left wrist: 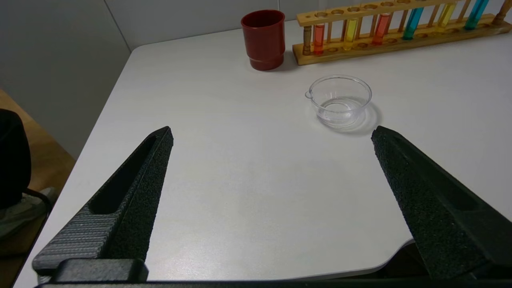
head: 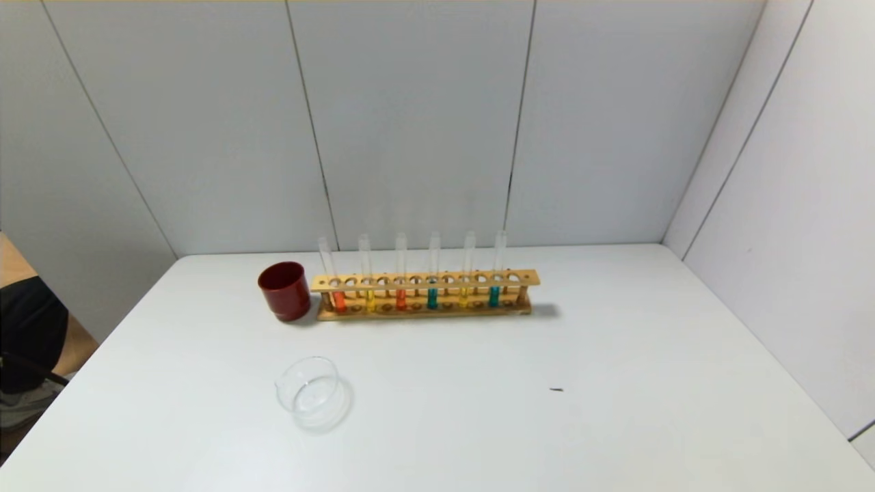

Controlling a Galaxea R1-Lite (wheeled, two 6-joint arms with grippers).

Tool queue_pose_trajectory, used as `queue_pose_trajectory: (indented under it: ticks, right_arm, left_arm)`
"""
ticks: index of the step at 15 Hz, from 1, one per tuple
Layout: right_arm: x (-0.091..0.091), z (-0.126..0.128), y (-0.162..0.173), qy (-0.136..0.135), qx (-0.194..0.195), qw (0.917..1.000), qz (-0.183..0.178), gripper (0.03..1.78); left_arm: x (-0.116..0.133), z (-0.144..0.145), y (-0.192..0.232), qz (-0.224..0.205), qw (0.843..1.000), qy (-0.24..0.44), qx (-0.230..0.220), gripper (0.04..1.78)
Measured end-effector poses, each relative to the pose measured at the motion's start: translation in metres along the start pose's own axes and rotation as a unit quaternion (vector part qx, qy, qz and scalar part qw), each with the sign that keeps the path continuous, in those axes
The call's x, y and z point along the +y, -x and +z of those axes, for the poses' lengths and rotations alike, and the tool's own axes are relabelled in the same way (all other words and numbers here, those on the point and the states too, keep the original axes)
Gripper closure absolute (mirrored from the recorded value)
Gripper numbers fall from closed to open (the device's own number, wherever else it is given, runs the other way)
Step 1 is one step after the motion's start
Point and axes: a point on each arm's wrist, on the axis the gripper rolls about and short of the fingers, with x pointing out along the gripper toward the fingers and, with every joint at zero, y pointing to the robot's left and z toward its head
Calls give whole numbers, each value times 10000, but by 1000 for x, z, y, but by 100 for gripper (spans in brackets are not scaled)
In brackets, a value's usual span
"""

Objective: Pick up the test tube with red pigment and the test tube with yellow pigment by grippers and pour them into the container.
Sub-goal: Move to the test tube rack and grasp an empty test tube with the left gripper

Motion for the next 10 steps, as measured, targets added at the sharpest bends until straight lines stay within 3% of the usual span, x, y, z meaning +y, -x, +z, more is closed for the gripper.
queue_pose_trajectory:
  ticks: [10]
  right_arm:
    - [0, 0, 0, 0, 0, 10000, -2, 6]
  left_arm:
    - [0, 1, 0, 9, 9999, 143, -43, 7]
